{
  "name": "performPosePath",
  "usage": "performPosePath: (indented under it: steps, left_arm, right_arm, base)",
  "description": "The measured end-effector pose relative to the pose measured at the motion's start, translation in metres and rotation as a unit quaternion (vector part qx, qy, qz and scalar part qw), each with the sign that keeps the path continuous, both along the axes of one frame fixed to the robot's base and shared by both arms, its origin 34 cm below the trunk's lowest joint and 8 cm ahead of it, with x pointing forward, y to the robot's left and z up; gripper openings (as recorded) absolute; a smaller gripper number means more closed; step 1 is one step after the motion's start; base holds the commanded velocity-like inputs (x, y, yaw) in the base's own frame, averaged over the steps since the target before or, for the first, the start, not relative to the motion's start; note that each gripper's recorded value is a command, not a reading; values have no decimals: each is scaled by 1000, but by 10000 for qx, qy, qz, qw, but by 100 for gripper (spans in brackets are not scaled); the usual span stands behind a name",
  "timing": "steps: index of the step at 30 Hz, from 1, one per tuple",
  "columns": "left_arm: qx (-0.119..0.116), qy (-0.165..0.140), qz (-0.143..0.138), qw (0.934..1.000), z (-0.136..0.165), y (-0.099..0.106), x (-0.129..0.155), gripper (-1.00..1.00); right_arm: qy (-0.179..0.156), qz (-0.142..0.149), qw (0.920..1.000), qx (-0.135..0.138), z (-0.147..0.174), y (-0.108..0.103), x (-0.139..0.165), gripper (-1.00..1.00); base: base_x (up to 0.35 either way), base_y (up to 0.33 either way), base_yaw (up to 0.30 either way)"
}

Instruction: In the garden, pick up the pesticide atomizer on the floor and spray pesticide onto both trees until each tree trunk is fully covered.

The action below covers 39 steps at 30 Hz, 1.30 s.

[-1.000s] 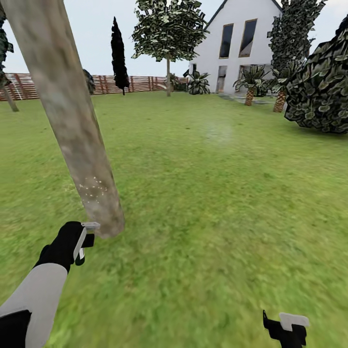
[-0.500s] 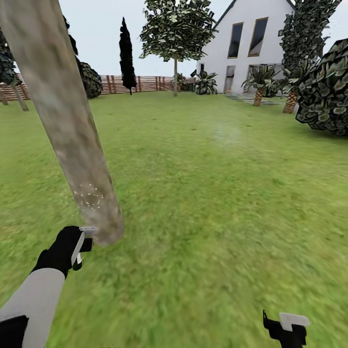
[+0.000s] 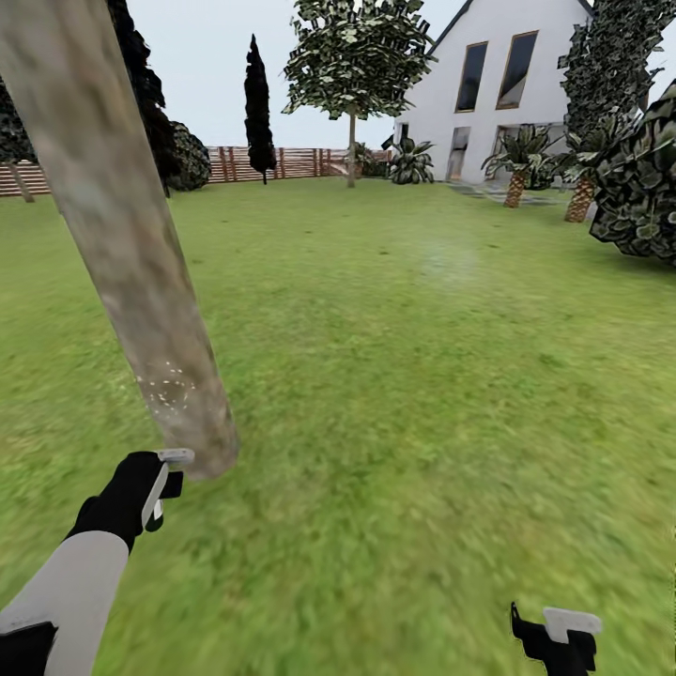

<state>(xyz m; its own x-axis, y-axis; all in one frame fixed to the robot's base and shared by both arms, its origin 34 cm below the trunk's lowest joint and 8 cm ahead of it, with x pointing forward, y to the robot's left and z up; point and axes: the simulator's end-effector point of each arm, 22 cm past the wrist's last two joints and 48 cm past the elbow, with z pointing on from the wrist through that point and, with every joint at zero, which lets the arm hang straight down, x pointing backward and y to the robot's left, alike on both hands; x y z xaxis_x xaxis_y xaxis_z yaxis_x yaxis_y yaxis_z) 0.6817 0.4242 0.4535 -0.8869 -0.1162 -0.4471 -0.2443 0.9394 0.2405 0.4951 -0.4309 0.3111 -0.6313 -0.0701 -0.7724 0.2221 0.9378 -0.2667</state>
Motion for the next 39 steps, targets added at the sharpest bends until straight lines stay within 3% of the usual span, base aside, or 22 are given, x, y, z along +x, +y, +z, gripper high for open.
performPosePath:
  steps: [17,31,39]
  left_arm:
    - [15,-56,5,10000,4,1,3,-100]
    - [-11,-59,30,10000,4,1,2,-100]
    - [-8,-55,5,10000,4,0,3,-100]
  right_arm:
    - [2,4,10000,10,0,1,0,100]
    - [1,12,10000,11,0,2,0,100]
    - [2,13,10000,10,0,2,0,100]
  base:
    - [18,-270,6]
    - [191,-222,260]
    - [166,-227,5]
